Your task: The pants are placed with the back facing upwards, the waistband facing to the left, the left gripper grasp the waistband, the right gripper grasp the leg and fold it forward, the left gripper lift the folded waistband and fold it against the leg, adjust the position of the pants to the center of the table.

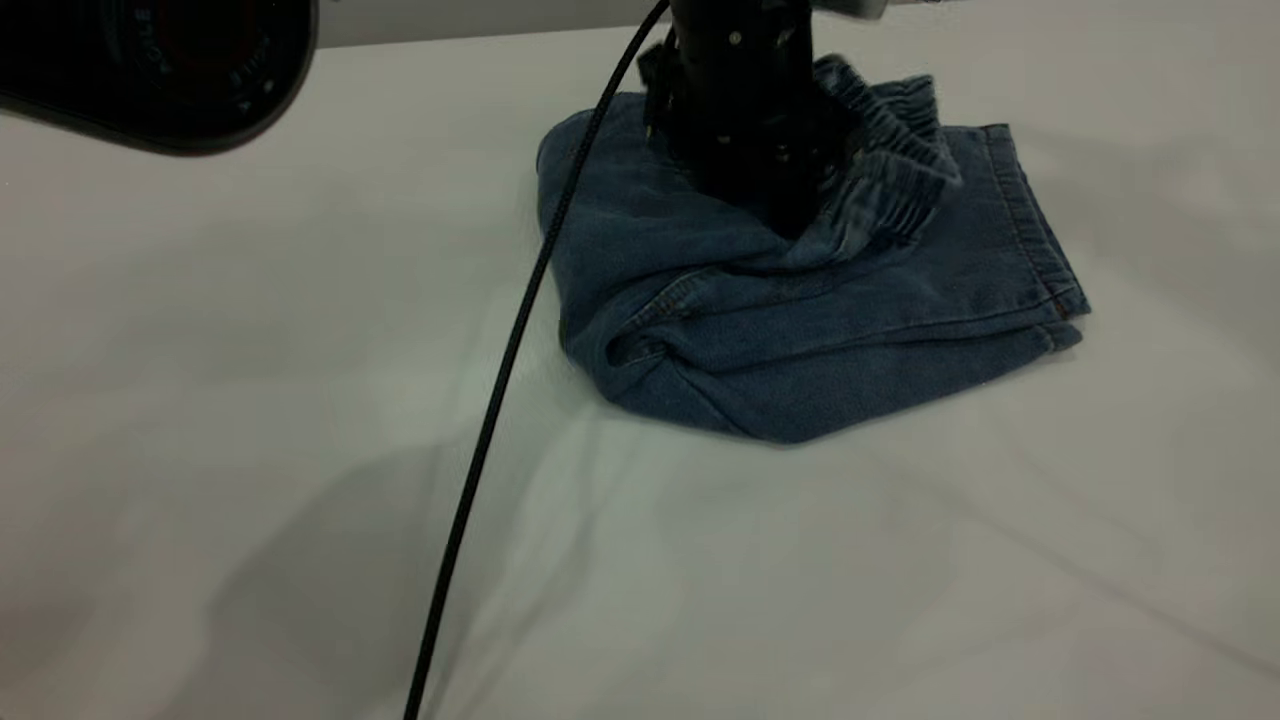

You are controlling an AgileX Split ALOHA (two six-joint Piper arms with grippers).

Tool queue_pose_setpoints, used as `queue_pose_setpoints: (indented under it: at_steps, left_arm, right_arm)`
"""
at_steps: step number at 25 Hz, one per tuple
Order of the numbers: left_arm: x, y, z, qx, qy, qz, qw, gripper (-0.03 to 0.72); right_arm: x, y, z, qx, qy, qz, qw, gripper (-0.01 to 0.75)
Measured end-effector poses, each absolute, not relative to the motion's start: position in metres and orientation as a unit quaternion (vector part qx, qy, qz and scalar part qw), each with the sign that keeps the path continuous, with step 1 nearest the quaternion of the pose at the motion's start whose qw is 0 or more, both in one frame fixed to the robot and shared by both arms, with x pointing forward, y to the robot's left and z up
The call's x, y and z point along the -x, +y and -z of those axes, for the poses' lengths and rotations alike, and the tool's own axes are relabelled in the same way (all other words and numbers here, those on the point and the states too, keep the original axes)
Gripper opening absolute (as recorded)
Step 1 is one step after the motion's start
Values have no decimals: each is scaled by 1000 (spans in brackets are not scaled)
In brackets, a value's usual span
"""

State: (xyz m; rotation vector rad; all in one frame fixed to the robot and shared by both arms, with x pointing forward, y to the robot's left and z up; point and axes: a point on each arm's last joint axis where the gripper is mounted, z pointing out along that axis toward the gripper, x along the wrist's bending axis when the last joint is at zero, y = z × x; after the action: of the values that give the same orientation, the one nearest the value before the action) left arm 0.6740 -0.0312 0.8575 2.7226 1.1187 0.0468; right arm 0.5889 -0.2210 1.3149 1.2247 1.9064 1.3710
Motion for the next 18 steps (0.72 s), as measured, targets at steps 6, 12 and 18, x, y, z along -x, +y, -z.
queue_pose_setpoints:
  at_steps: [6,12,18]
  left_arm:
    - [-685,-40,-906,-909,372,-62,177,415]
    - [-686,-35,-976,-892,372,-118,229,415]
    - [-677,-21,-1048,-870,377,-171,270,414]
  right_arm:
    - [-560,-227,-1338,-438,686,-509,279,431]
    - [-513,-234,-1358,-431,680,-516,293,431]
    - [-462,-237,-1351,-411,707,-502,282,431]
